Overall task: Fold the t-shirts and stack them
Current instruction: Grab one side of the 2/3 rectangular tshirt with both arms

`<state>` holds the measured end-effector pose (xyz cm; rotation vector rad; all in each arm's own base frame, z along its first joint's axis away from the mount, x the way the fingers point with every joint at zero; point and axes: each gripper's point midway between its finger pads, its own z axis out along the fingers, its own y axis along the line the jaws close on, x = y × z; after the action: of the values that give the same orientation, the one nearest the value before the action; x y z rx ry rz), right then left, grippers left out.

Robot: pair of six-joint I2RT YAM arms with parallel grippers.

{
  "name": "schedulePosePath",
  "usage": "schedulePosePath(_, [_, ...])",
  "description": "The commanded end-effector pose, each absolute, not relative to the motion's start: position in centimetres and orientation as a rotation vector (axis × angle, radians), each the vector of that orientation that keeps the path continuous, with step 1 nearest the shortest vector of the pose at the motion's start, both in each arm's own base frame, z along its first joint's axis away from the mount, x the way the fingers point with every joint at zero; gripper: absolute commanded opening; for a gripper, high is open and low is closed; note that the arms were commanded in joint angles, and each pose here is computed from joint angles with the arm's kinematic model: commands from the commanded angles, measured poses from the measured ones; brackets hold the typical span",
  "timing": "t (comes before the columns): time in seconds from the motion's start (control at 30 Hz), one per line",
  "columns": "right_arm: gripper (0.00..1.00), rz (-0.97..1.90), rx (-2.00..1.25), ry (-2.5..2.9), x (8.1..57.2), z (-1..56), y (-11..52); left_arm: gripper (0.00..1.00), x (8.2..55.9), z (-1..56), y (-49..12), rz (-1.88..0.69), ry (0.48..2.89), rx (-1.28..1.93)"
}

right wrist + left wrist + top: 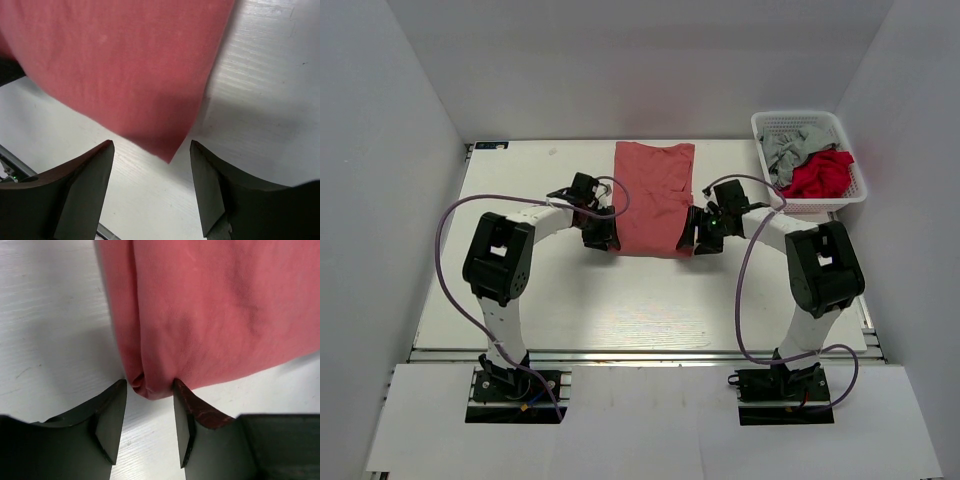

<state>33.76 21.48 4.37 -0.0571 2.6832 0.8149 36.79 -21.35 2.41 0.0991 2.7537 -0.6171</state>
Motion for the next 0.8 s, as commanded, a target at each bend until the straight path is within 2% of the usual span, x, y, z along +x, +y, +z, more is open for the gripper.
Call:
schedulePosePath(0.0, [0.68,0.848,-0.038,2.67,34.3,3.4,22.0,0.53,35.8,2.5,-21.8,-0.636,2.751,0.12])
schedulePosePath(0.17, [0.65,0.817,-0.017,2.673,34.5,2.2,21.6,0.51,35.2,1.3,-21.4,-0.62,2.775,0.1])
schedulePosePath(0.27, [0.45,0.814,0.001,2.693,34.4,1.4,21.6,0.39,34.8,0.2,-21.2,-0.608,2.81,0.094])
schedulePosePath(0.3, [0.33,0.841,-0.013,2.693,34.1,1.5,21.9,0.3,34.7,0.3,-21.4,-0.621,2.811,0.096])
schedulePosePath(0.37, [0.21,0.862,-0.015,2.684,33.8,2.2,22.1,0.16,33.6,0.2,-21.5,-0.63,2.83,0.109])
schedulePosePath(0.4, [0.17,0.874,-0.015,2.698,33.1,2.0,22.1,0.0,33.7,1.2,-21.5,-0.636,2.812,0.113])
schedulePosePath(0.43, [0.03,0.875,-0.023,2.669,33.2,3.3,22.0,0.0,33.2,1.6,-21.5,-0.647,2.816,0.115])
schedulePosePath(0.47, [0.0,0.863,-0.017,2.678,32.8,3.3,21.7,0.0,32.9,2.1,-21.4,-0.65,2.806,0.117])
schedulePosePath(0.6, [0.0,0.816,-0.061,2.754,29.7,5.2,20.5,0.0,30.9,6.7,-22.5,-0.771,2.723,0.175])
schedulePosePath(0.77, [0.0,0.837,-0.142,2.681,27.9,11.7,19.8,0.0,28.3,13.2,-24.0,-0.95,2.623,0.256])
